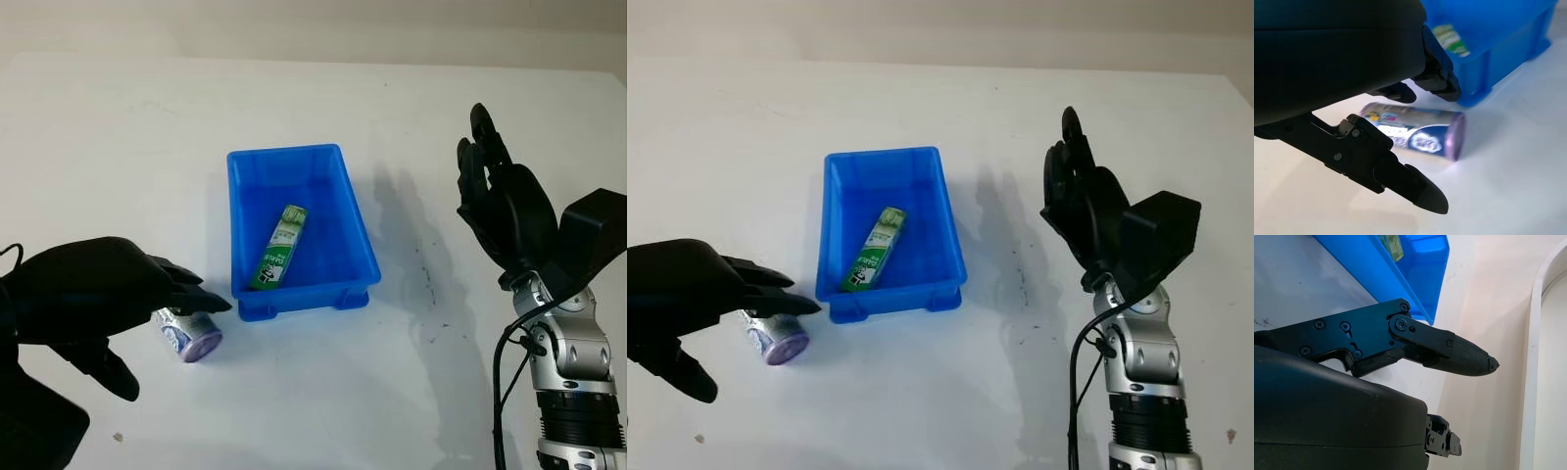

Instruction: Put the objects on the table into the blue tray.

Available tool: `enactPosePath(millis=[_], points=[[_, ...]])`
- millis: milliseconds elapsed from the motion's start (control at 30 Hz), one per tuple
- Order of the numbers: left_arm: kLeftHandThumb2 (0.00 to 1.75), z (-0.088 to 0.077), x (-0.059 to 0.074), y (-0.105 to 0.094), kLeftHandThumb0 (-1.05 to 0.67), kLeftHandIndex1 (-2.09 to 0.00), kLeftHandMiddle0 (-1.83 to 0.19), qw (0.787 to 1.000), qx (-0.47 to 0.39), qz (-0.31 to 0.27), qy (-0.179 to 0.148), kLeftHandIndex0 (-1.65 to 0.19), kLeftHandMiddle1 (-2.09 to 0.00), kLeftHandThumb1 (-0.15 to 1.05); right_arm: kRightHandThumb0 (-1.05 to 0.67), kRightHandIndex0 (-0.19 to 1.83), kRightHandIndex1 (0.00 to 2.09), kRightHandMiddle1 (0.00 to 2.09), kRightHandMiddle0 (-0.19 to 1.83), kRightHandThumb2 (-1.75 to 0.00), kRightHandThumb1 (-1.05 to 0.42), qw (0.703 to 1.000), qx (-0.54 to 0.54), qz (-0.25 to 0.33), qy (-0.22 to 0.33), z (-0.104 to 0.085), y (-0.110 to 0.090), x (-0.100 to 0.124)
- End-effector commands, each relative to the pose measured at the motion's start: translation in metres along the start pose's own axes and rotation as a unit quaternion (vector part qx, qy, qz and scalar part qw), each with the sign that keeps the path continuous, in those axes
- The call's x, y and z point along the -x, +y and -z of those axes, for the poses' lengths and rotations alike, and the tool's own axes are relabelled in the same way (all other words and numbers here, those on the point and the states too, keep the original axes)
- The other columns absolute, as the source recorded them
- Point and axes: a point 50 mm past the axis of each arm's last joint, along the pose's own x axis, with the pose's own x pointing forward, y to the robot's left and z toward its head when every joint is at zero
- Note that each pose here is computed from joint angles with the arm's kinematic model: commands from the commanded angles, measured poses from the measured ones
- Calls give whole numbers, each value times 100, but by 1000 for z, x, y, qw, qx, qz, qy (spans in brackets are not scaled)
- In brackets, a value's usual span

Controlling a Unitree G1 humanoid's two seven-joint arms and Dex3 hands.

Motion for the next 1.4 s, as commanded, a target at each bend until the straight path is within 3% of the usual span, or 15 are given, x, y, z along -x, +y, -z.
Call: enactPosePath(millis=[0,267,400,433,500,533,667,733,767,800,900,967,1233,1300,1367], points=[[5,-7,-2,-5,-48,-16,-55,1000,12,-13,-18,-53,-9,73,-74,-19,0,0,-19,-75,-105,1000,-2,3,-11,-3,-1,0],[7,-11,-10,-15,-18,-20,-69,996,-51,-61,-33,-68,-10,80,-76,-19,0,0,-19,-75,-105,1000,-10,7,-16,-4,-2,2],[7,-5,-15,-20,-9,-22,-78,981,-184,-55,-28,-73,-12,84,-77,-19,0,0,-19,-75,-105,1000,-14,6,-16,-4,-2,3],[6,-3,-17,-21,-10,-38,-79,976,-210,-55,-25,-69,-26,86,-77,-19,0,0,-19,-74,-105,1000,-16,5,-17,-4,-2,4],[6,2,-21,-25,-12,-120,-53,966,-253,-50,-14,-39,-124,89,-77,-19,0,0,-19,-75,-105,1000,-16,4,-18,-5,-1,5],[5,5,-23,-28,-11,-136,-50,962,-270,-45,-9,-34,-139,89,-77,-19,0,0,-19,-75,-105,1000,-17,3,-19,-5,-2,5],[6,17,-29,-35,-11,-70,-54,954,-299,-25,3,-40,-68,94,-79,-19,0,0,-19,-73,-105,1000,-21,0,-23,-4,-4,7],[6,22,-32,-38,-11,-68,-49,952,-305,-27,9,-41,-81,96,-80,-19,0,0,-19,-72,-105,1000,-20,-1,-23,-4,-5,8],[5,25,-33,-40,-10,-91,-40,951,-307,-34,10,-36,-124,97,-80,-19,0,0,-19,-72,-105,1000,-20,-2,-23,-5,-6,8],[6,27,-34,-42,-7,-160,-41,952,-302,-43,11,-21,-174,98,-80,-19,0,0,-19,-72,-105,1000,-21,-2,-23,-5,-6,8],[7,35,-37,-47,-7,-204,-103,957,-281,-64,20,-44,-206,103,-79,-19,0,0,-19,-72,-105,999,-22,-7,-24,-5,-7,9],[10,38,-38,-47,-8,-208,-113,959,-272,-78,23,-40,-209,104,-79,-19,0,0,-19,-72,-105,999,-23,-9,-25,-5,-7,9],[16,41,-34,-33,-7,-209,-80,974,-184,-117,57,-23,-209,105,-78,-19,0,0,-19,-72,-105,999,-27,-8,-22,-3,-8,8],[12,41,-29,-22,-5,-199,-37,987,-100,-102,74,-14,-207,105,-77,-19,0,0,-19,-72,-105,999,-27,-7,-21,-3,-8,8],[9,38,-24,-8,-2,-145,-30,994,-22,-87,62,-25,-137,105,-77,-19,0,0,-19,-73,-105,999,-28,-6,-19,-3,-8,7]])
